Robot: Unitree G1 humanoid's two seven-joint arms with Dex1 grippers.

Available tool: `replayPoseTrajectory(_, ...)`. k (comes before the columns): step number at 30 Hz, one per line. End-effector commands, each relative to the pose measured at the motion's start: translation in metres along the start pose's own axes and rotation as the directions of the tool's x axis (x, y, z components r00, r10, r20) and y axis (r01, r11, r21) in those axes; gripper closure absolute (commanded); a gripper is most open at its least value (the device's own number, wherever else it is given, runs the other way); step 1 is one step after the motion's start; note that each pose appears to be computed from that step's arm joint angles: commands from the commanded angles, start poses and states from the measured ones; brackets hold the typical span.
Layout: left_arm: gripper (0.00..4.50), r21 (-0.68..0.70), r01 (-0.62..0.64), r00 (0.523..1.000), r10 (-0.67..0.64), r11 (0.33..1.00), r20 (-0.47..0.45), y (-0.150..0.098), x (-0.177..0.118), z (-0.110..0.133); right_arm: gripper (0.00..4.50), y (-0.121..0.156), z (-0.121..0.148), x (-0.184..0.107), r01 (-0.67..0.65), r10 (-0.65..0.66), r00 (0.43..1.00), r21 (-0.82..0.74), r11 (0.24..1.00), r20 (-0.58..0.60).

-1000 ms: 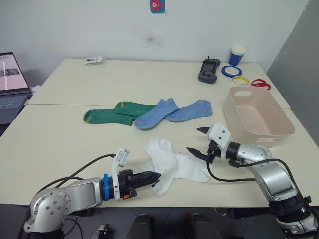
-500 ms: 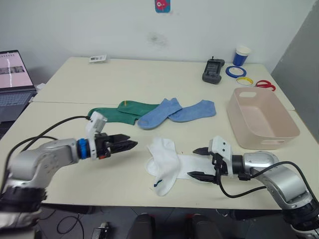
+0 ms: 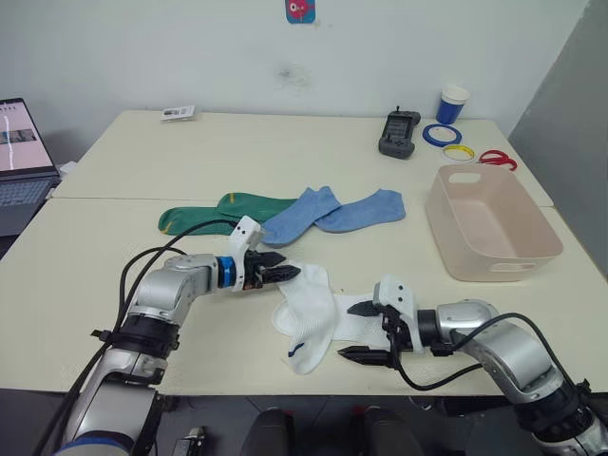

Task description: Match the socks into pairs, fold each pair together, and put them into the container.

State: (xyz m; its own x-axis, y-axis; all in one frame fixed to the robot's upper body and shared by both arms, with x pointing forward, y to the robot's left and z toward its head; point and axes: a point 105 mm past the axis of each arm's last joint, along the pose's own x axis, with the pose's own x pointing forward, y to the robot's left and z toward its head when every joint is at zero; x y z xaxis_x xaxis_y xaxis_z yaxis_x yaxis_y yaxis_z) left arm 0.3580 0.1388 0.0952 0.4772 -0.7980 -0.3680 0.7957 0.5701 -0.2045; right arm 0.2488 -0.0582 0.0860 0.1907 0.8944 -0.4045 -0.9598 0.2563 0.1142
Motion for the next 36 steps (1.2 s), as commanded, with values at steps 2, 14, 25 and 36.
replayPoseTrajectory(2,2.55,0.036,0.021,1.000,-0.021,0.999,0.002,-0.003,0.003,0.007,0.18,0.001,0.016,0.007,-0.031,0.027,0.998,0.051,0.998,0.063)
replayPoseTrajectory(14,4.50,0.029,0.011,1.000,-0.011,1.000,0.011,-0.004,-0.001,0.003,4.21,-0.003,0.027,0.009,-0.053,0.029,0.991,0.183,0.982,0.129)
replayPoseTrajectory(25,4.50,0.019,0.011,0.996,-0.013,1.000,0.089,-0.017,-0.016,0.017,4.48,-0.008,0.033,-0.004,-0.043,0.010,0.988,0.207,0.977,0.155)
replayPoseTrajectory(36,4.50,-0.016,0.004,0.994,-0.002,1.000,0.110,-0.053,-0.045,0.005,4.48,-0.029,0.040,-0.042,-0.026,0.022,0.999,0.109,0.994,0.042)
